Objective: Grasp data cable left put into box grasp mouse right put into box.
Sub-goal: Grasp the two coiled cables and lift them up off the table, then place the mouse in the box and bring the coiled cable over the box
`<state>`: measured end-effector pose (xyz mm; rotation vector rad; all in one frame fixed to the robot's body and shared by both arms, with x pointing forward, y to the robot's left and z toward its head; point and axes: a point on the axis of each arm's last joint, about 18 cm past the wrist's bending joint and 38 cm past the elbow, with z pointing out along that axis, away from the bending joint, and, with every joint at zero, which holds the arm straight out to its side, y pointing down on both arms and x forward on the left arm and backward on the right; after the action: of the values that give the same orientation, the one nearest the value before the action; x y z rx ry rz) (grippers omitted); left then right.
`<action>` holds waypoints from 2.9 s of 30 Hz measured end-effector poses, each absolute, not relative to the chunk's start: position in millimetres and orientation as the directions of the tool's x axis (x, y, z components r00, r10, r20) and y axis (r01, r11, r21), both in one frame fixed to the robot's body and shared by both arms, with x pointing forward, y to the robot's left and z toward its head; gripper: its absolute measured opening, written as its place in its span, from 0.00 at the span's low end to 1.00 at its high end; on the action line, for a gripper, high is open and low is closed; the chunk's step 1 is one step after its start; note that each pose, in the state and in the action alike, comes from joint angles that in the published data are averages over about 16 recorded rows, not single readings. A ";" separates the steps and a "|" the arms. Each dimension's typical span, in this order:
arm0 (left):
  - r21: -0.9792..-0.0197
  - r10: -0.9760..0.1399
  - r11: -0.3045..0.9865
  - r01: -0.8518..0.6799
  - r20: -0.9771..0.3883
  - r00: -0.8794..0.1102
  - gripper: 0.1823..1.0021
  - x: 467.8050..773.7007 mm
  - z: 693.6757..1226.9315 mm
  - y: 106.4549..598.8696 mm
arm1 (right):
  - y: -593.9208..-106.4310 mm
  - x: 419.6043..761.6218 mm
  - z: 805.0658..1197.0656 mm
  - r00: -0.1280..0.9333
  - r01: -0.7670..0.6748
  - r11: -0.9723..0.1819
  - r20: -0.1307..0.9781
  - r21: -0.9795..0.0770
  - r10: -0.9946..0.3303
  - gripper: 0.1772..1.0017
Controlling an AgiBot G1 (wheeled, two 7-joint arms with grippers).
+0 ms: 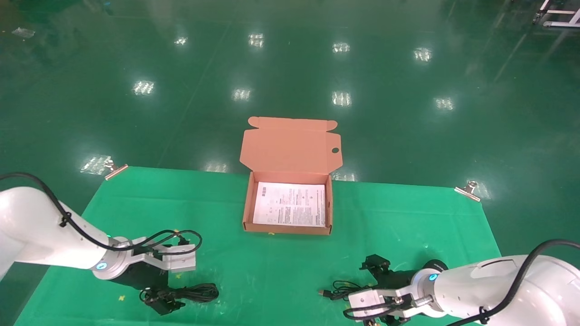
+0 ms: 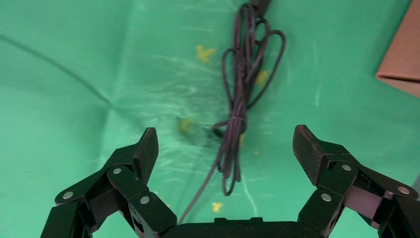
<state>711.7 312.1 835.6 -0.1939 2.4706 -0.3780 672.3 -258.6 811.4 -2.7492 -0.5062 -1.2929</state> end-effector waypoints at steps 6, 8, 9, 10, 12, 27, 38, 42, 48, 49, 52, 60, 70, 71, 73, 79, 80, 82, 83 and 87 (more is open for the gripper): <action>-0.321 -0.237 0.946 -0.055 -0.565 -0.790 1.00 713.7 836.5 314.6 | -260.1 679.7 807.5 0.582 0.295 -0.952 0.776 0.077 0.243 1.00; -0.323 -0.241 0.945 -0.057 -0.566 -0.789 1.00 714.1 836.6 315.5 | -261.1 681.8 806.1 0.580 0.286 -0.955 0.781 0.074 0.234 1.00; -0.324 -0.243 0.944 -0.059 -0.566 -0.788 1.00 714.3 836.6 315.9 | -261.6 682.7 805.5 0.579 0.282 -0.957 0.782 0.072 0.229 1.00; -0.326 -0.245 0.944 -0.060 -0.565 -0.788 1.00 714.5 836.7 316.3 | -262.1 683.4 804.8 0.579 0.278 -0.958 0.784 0.070 0.225 1.00; -0.328 -0.249 0.943 -0.063 -0.565 -0.786 1.00 714.8 836.7 317.1 | -263.1 684.7 803.6 0.579 0.271 -0.960 0.785 0.066 0.218 1.00; -0.333 -0.256 0.940 -0.067 -0.565 -0.784 0.89 715.1 837.0 318.3 | -264.8 686.5 801.9 0.580 0.260 -0.964 0.788 0.059 0.205 0.90; -0.333 -0.255 0.941 -0.066 -0.564 -0.785 0.63 714.9 836.9 318.0 | -264.2 685.9 802.5 0.581 0.264 -0.963 0.787 0.062 0.210 0.63; -0.333 -0.255 0.941 -0.066 -0.564 -0.785 0.50 714.8 836.7 318.0 | -264.2 685.7 802.6 0.581 0.264 -0.962 0.786 0.063 0.211 0.50; -0.332 -0.255 0.941 -0.067 -0.564 -0.786 0.31 714.7 836.6 318.2 | -264.1 685.6 802.7 0.581 0.265 -0.962 0.786 0.063 0.212 0.32; -0.332 -0.255 0.941 -0.067 -0.564 -0.786 0.29 714.7 836.6 318.2 | -264.1 685.6 802.7 0.581 0.265 -0.962 0.786 0.063 0.212 0.29; -0.332 -0.254 0.941 -0.067 -0.564 -0.786 0.22 714.7 836.6 318.2 | -264.1 685.6 802.8 0.581 0.265 -0.962 0.786 0.063 0.212 0.22; -0.333 -0.251 0.941 -0.061 -0.567 -0.784 0.12 713.9 840.2 320.0 | -265.4 685.6 805.8 0.578 0.263 -0.963 0.789 0.060 0.206 0.09; -0.337 -0.232 0.941 -0.023 -0.595 -0.770 0.10 707.3 864.2 331.6 | -283.2 683.3 844.2 0.538 0.222 -0.975 0.833 0.007 0.128 0.04; -0.336 -0.229 0.942 -0.017 -0.601 -0.766 0.10 706.3 868.2 333.3 | -286.2 682.9 850.9 0.530 0.216 -0.976 0.840 -0.001 0.116 0.04; -0.334 -0.222 0.943 -0.005 -0.615 -0.757 0.10 704.1 877.4 336.7 | -292.2 682.2 865.9 0.509 0.203 -0.979 0.856 -0.017 0.091 0.04; -0.318 -0.201 0.947 0.033 -0.673 -0.712 0.10 697.6 910.3 344.0 | -306.7 680.1 916.3 0.425 0.178 -0.982 0.905 -0.062 0.019 0.04; -0.315 -0.198 0.948 0.040 -0.685 -0.701 0.10 696.5 916.8 344.6 | -308.0 679.8 925.4 0.408 0.176 -0.982 0.913 -0.069 0.009 0.04; -0.304 -0.189 0.951 0.055 -0.711 -0.677 0.10 694.3 930.4 345.0 | -309.0 679.3 944.2 0.372 0.177 -0.981 0.928 -0.081 -0.010 0.04; -0.299 -0.184 0.952 0.062 -0.725 -0.664 0.10 693.2 937.5 344.6 | -308.6 679.0 953.8 0.353 0.180 -0.980 0.935 -0.087 -0.018 0.04; -0.278 -0.168 0.956 0.095 -0.780 -0.603 0.10 688.9 966.6 339.9 | -300.3 677.6 991.7 0.279 0.207 -0.972 0.959 -0.111 -0.050 0.04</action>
<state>688.9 339.9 966.6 -0.0512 2.1878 -0.3646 677.6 -300.3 991.7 -2.3325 -0.1451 -1.7616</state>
